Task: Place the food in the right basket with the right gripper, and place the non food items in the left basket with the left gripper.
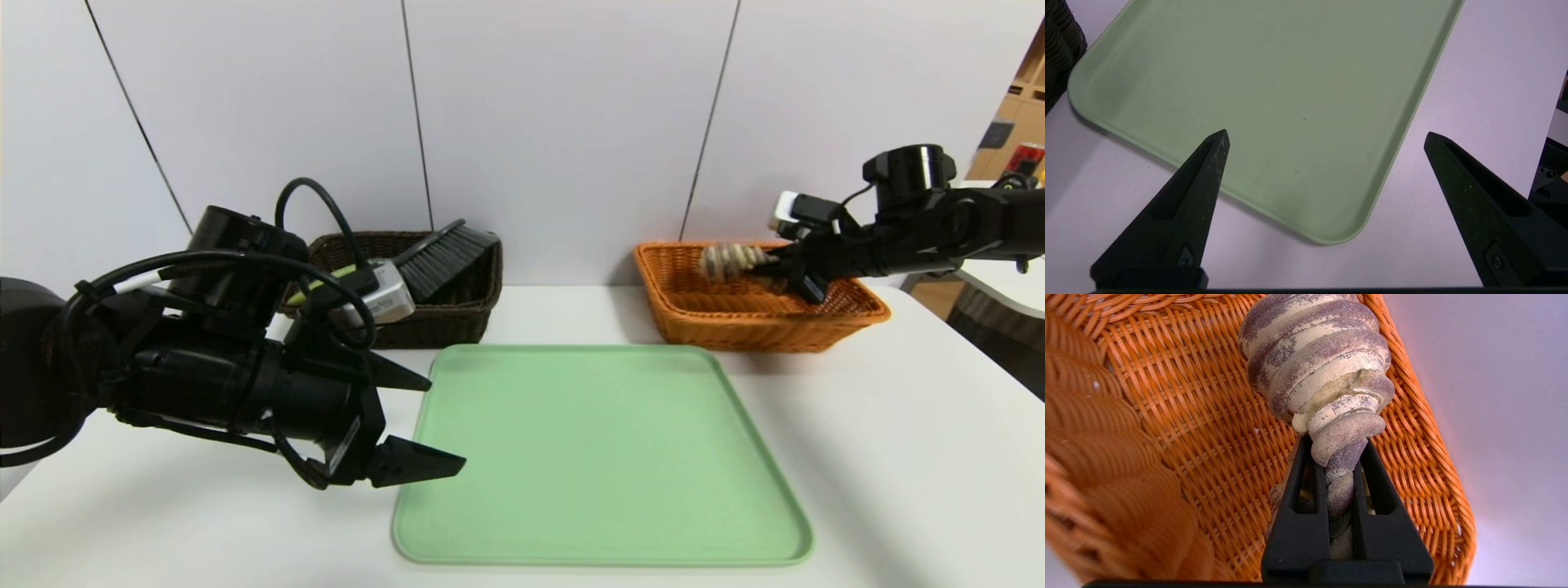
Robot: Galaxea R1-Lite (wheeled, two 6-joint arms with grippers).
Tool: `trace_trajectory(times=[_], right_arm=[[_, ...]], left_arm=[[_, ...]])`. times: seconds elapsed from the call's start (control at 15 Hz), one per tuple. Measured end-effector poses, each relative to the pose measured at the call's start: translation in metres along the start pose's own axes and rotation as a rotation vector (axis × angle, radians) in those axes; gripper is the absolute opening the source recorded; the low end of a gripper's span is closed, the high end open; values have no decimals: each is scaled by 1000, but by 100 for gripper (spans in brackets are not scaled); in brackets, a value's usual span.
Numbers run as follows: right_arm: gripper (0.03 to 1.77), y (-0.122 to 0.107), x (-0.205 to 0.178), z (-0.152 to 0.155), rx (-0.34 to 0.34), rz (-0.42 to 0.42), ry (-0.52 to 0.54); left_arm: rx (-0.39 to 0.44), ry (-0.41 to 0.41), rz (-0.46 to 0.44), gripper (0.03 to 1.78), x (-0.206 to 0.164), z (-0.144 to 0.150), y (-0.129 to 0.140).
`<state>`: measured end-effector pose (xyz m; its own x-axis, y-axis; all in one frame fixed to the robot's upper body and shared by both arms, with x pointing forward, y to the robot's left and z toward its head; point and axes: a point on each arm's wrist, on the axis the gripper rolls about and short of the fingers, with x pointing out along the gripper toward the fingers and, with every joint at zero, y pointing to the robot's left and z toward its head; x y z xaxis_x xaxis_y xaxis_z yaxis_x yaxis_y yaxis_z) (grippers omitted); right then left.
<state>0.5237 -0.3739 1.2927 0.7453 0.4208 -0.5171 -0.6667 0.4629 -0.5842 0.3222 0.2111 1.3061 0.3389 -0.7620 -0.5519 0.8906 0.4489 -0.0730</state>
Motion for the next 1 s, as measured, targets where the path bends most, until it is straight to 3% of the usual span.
trace_trajectory(times=[0.13, 0.4, 0.6, 1.0], right_arm=[[20, 0, 5, -3, 20, 28, 14], [82, 1, 8, -1, 35, 59, 19], [110, 0, 7, 1, 31, 56, 11], [142, -7, -2, 10, 71, 28, -9]], left_arm=[[0, -1, 0, 169, 1, 0, 1], [-2, 1, 1, 169, 2, 0, 2], [-2, 1, 2, 169, 2, 0, 2], [-1, -1, 4, 169, 1, 1, 1]])
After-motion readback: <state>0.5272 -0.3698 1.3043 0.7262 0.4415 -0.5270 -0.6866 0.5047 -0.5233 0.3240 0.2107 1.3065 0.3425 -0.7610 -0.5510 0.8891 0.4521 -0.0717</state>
